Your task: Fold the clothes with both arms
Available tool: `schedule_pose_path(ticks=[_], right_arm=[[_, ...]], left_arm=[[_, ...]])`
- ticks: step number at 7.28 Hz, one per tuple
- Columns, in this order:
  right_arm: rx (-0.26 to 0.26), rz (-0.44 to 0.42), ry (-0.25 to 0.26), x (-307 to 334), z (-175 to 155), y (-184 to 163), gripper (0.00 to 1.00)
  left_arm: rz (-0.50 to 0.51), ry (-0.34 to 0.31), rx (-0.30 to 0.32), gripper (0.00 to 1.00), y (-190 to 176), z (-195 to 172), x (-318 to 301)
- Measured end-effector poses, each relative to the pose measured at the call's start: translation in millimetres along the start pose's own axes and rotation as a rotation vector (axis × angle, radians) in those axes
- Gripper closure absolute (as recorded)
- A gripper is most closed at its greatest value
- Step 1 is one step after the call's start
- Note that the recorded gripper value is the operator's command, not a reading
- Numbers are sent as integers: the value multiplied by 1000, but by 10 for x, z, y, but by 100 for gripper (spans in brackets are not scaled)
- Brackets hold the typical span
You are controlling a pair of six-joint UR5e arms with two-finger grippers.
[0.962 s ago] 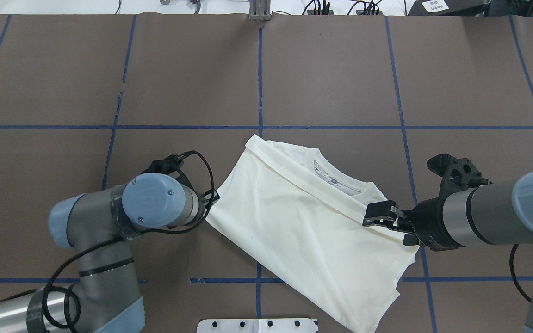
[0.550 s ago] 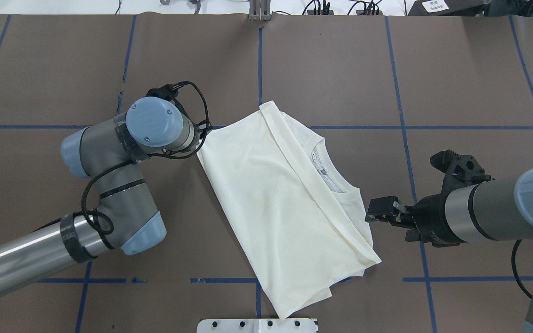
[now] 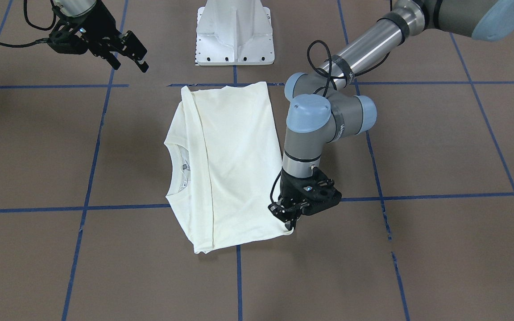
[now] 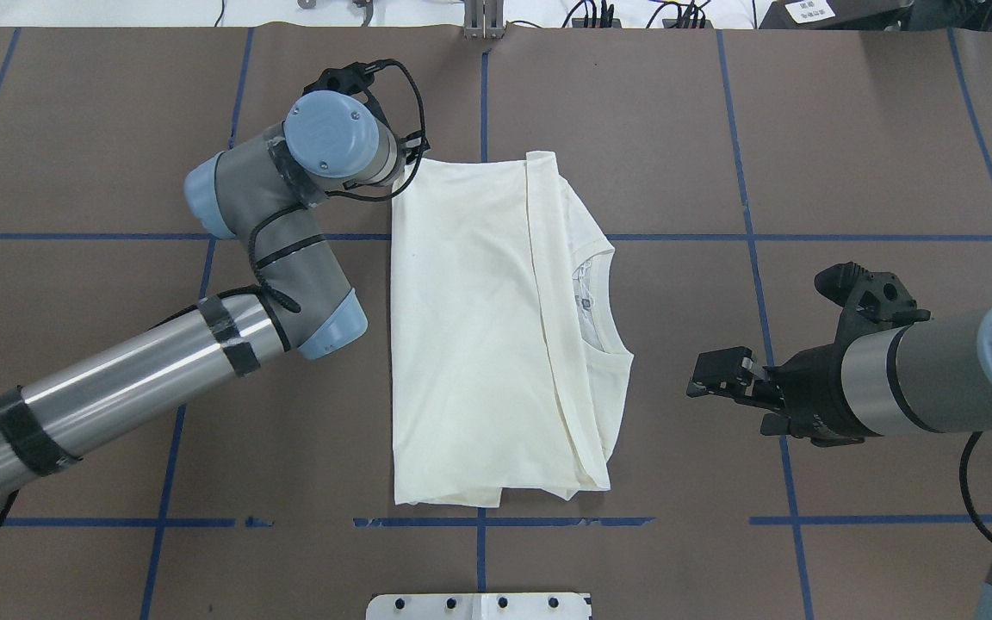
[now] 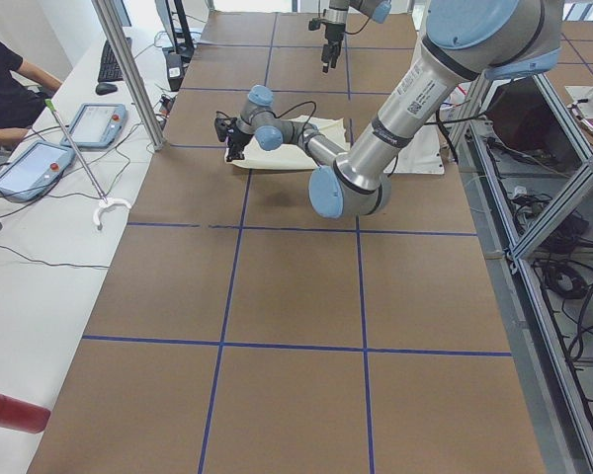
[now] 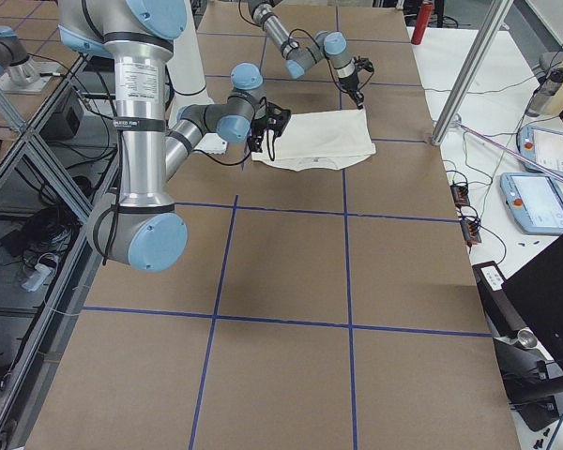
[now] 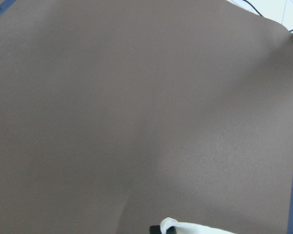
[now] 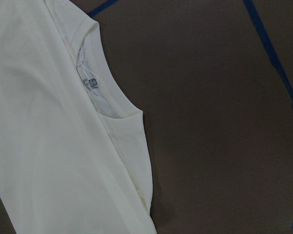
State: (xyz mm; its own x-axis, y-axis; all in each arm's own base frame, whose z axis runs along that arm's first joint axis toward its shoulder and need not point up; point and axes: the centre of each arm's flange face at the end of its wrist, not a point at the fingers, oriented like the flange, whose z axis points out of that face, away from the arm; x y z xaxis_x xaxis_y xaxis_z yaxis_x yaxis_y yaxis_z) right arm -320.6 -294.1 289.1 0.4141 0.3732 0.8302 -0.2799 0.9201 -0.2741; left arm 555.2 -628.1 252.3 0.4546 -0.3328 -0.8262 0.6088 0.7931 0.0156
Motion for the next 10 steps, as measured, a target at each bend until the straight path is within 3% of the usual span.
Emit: schedule_pose_path(ticks=[4, 5, 6, 8, 10], right_arm=[[7, -1, 10, 0, 93, -34, 0], [9, -2, 14, -4, 126, -45, 0], [10, -2, 17, -11, 161, -56, 0], [16, -1, 21, -82, 283, -95, 0], [32, -3, 41, -305, 527, -157, 0]], left_arm=[[40, 5, 65, 100, -356, 365, -60], [44, 8, 70, 35, -390, 420, -116], [46, 11, 76, 0, -415, 441, -140], [61, 31, 83, 0, -513, 372, -101], [115, 67, 20, 0, -647, 114, 2]])
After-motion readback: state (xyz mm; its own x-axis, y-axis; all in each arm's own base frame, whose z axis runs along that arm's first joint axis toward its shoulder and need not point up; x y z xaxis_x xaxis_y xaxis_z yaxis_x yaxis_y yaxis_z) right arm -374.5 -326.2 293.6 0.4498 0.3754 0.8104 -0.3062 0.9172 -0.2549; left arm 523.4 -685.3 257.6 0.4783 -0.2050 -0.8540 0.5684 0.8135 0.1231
